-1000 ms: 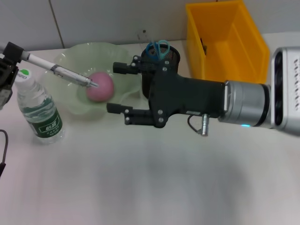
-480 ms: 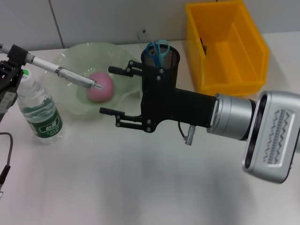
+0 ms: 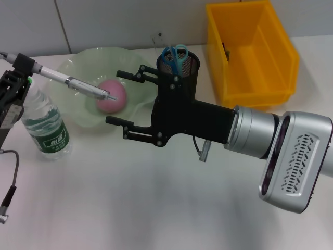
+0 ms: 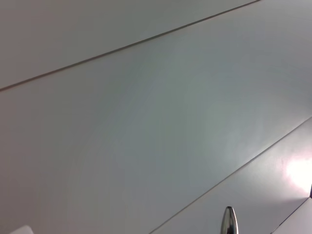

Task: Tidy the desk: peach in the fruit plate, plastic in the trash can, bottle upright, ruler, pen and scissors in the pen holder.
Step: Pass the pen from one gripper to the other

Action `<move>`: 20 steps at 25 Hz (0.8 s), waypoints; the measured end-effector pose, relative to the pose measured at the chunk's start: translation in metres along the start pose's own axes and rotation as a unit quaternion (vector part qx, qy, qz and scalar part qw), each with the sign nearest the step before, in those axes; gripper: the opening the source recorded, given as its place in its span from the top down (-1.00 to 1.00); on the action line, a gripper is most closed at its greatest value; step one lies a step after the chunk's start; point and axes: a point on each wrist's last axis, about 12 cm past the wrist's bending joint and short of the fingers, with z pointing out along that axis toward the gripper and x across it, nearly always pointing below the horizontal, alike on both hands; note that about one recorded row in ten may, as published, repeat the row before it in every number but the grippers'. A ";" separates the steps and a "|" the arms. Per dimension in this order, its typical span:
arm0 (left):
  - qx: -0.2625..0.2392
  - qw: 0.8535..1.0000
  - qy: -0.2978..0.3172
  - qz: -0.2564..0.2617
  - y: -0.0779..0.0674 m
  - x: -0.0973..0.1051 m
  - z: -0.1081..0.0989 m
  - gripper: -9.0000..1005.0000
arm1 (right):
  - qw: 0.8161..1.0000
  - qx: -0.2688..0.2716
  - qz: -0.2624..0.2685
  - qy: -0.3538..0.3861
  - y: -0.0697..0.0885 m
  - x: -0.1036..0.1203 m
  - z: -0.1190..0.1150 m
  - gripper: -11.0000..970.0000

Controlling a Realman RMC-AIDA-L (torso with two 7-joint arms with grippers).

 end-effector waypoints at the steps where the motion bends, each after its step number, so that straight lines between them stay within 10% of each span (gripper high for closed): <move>1: 0.000 1.000 0.000 -0.001 0.000 0.001 0.000 0.69 | 1.000 -0.001 0.000 -0.001 0.000 0.000 0.000 -0.44; 20: 0.003 1.000 0.001 -0.007 -0.002 0.012 0.001 0.69 | 1.000 0.003 0.003 -0.005 -0.001 -0.002 0.012 -0.43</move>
